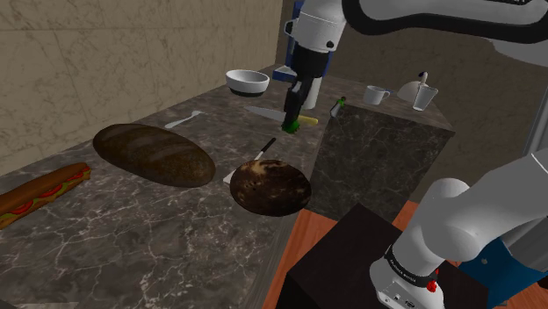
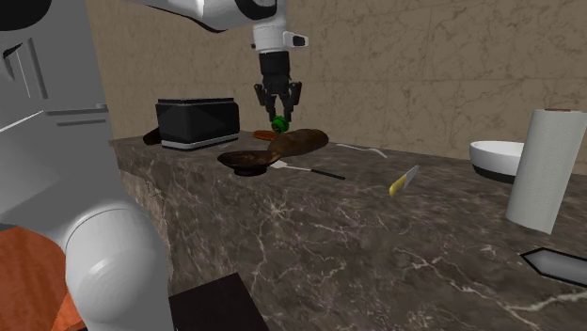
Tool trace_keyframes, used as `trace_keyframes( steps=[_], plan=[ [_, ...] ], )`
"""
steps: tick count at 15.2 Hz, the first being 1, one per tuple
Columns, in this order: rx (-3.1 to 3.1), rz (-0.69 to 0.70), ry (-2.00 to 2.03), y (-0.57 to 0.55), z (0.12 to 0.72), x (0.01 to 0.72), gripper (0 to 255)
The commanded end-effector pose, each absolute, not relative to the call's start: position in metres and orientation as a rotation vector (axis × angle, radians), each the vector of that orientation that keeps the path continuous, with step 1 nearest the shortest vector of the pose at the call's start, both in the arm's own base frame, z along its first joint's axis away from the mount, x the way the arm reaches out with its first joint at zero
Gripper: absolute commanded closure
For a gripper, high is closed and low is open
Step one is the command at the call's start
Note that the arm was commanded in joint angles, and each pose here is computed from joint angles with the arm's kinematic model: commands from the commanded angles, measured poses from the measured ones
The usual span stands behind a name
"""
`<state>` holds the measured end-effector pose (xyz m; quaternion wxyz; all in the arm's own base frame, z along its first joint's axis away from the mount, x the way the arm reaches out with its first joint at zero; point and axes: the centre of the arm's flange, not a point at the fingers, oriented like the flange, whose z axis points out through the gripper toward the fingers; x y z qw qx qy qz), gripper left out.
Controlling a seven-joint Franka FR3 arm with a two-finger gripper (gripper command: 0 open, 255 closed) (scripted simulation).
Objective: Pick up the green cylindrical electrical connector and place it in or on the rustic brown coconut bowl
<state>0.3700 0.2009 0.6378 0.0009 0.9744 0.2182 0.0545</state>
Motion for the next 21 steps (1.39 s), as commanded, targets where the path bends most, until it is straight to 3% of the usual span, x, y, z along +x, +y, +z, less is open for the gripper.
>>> trace_keyframes(
  steps=[1, 8, 21],
  plan=[
    [3.06, 0.17, 0.683, 0.226, 0.641, 0.358, 255],
    [3.06, 0.17, 0.683, 0.3, 0.647, 0.313, 255],
    [3.06, 0.17, 0.683, 0.3, 0.579, 0.313, 255]
  ],
)
